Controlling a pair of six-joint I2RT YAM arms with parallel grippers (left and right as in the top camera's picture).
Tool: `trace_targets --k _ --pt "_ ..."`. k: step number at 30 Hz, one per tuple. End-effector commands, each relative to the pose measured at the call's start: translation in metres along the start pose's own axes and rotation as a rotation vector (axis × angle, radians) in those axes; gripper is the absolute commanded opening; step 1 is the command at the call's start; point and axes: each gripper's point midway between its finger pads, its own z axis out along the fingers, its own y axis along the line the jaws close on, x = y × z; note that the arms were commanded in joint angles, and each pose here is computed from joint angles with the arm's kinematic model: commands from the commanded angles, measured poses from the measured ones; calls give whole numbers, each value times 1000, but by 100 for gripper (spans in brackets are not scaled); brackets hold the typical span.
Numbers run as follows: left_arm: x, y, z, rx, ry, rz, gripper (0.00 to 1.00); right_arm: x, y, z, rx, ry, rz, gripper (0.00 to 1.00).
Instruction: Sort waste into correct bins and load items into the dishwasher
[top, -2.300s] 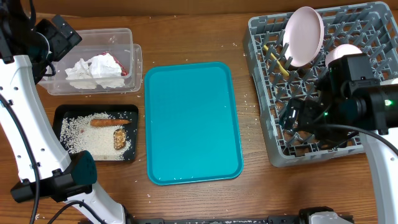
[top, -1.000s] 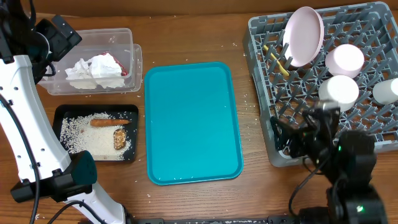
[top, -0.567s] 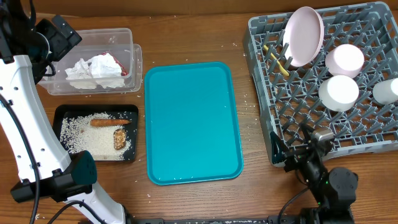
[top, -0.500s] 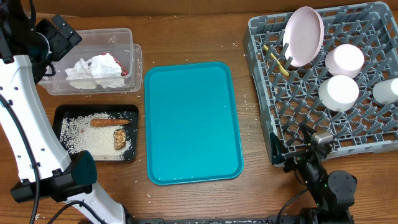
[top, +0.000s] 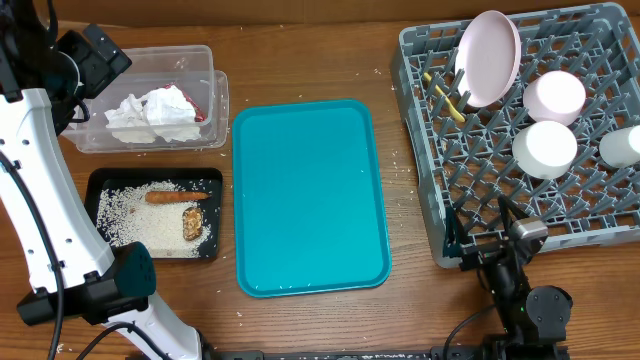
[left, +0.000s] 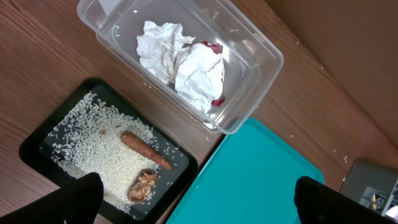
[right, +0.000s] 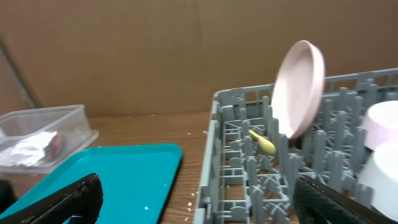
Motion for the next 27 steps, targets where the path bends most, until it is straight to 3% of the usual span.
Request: trace_targets --k 1,7,27 --pt "0 0 1 -10 -4 -7 100 -1 -19 -1 106 -23 2 100" --pt "0 0 1 -10 -4 -7 100 8 -34 -3 190 8 4 100" --pt "0 0 1 -10 -4 -7 100 8 -32 -3 179 9 5 100"
